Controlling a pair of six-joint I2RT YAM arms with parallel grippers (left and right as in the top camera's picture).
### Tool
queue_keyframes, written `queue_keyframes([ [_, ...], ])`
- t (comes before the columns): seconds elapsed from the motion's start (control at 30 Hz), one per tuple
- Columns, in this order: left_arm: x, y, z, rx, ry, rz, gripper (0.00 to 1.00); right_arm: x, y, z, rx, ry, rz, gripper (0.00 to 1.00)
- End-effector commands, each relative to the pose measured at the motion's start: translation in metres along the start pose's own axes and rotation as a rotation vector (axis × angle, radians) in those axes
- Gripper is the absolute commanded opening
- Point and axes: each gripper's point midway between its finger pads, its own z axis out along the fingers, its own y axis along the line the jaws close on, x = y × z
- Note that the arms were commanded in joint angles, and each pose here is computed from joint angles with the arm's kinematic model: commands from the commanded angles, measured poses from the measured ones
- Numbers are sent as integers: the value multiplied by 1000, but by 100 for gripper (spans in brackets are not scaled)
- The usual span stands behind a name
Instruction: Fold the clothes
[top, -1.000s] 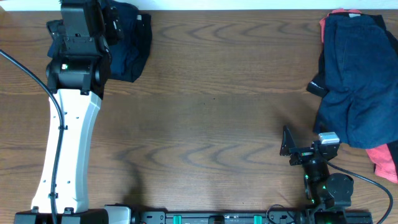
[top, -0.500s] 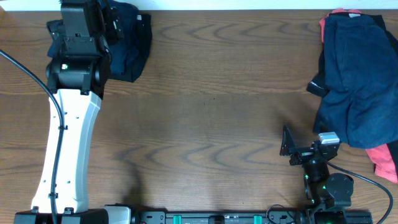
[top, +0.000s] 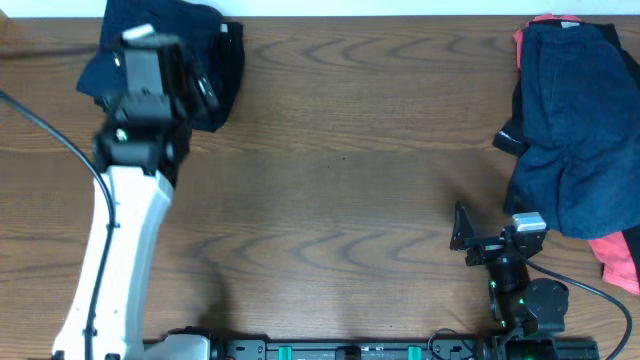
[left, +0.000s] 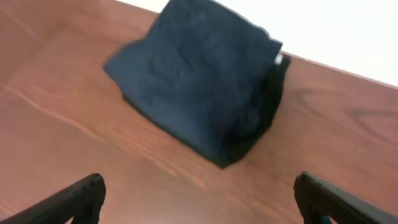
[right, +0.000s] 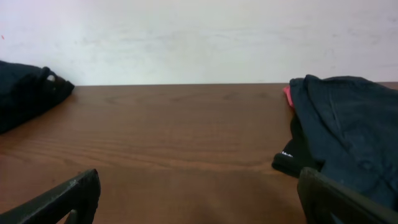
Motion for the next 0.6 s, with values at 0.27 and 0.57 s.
queue_keyframes([
  [0.27,114,19,-11,192,-135,-143,98,1,2,0,-7,-1,-7,99],
  [0.57,166,49,-35,247,-266,-186,98,1,2,0,-7,-1,-7,98],
])
